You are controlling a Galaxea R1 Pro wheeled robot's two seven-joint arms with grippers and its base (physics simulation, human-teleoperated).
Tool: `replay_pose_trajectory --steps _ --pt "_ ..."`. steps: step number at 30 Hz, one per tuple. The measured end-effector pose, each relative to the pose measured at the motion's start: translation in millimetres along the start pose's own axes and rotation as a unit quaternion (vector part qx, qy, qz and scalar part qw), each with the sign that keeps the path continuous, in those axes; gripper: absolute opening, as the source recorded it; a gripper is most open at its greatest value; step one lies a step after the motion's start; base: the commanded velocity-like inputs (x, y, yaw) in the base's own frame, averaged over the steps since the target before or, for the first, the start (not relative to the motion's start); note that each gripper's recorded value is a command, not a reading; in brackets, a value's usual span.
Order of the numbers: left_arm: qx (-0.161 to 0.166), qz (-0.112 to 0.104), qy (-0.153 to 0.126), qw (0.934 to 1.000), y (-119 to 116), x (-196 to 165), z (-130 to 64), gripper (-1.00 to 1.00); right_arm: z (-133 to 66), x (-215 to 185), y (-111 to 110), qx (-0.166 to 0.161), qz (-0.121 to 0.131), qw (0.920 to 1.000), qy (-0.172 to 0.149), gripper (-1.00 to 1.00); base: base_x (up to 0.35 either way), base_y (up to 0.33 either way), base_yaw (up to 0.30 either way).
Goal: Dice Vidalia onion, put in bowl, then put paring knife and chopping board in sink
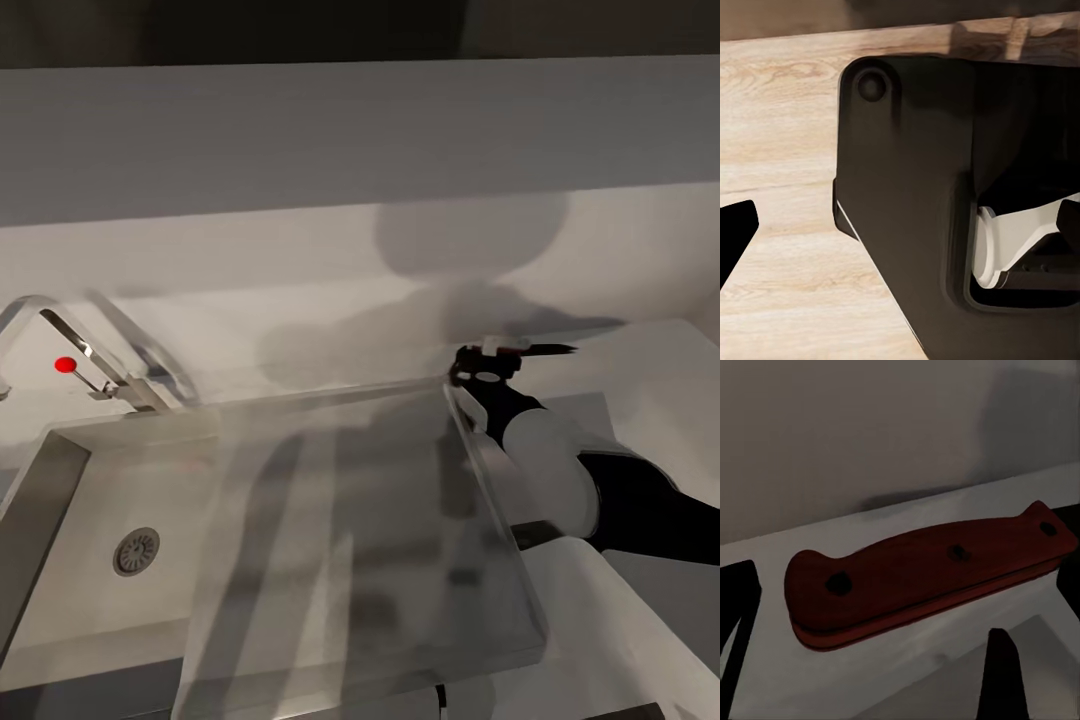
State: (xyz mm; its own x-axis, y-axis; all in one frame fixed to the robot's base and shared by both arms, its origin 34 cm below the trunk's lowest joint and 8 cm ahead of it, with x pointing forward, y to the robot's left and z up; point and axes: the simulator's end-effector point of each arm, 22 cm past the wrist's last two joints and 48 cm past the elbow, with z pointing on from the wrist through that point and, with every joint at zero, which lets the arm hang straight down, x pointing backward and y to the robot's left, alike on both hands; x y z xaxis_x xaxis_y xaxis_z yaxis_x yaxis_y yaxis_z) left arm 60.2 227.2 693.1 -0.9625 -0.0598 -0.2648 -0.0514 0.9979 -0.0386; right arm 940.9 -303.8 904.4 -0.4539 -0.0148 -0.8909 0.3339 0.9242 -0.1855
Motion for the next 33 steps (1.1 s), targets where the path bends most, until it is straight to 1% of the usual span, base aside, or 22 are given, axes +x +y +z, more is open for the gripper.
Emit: replay_pose_trajectory --steps 6,14,18,23,25,27,33 --pt "0.001 0.001 0.0 1.0 0 0 0.0 1.0 4.6 0 -11 0.004 0.0 1.0 -0.001 1.0 0.0 0.0 0.0" --pt "0.001 0.0 0.0 1.0 -1 0 0.0 1.0 5.4 0 -15 0.007 -0.001 1.0 -0.001 1.0 0.0 0.0 0.0" --pt "0.001 0.001 0.0 1.0 0 0 0.0 1.0 8.2 1 -25 0.015 0.0 0.9999 -0.002 1.0 0.0 0.0 0.0" --pt "0.001 0.001 0.0 1.0 0 0 0.0 1.0 12.5 5 -45 0.033 0.028 0.9991 0.003 1.0 0.0 0.0 0.0" --pt "0.001 0.001 0.0 1.0 0 0 0.0 1.0 13.4 6 -49 0.038 0.037 0.9986 0.006 1.0 0.0 0.0 0.0" --pt "0.001 0.001 0.0 1.0 0 0 0.0 1.0 14.0 7 -53 0.042 0.042 0.9982 0.007 1.0 0.0 0.0 0.0" --pt "0.001 0.001 0.0 1.0 0 0 0.0 1.0 17.9 9 -77 0.067 0.042 0.9968 0.009 1.0 0.0 0.0 0.0"
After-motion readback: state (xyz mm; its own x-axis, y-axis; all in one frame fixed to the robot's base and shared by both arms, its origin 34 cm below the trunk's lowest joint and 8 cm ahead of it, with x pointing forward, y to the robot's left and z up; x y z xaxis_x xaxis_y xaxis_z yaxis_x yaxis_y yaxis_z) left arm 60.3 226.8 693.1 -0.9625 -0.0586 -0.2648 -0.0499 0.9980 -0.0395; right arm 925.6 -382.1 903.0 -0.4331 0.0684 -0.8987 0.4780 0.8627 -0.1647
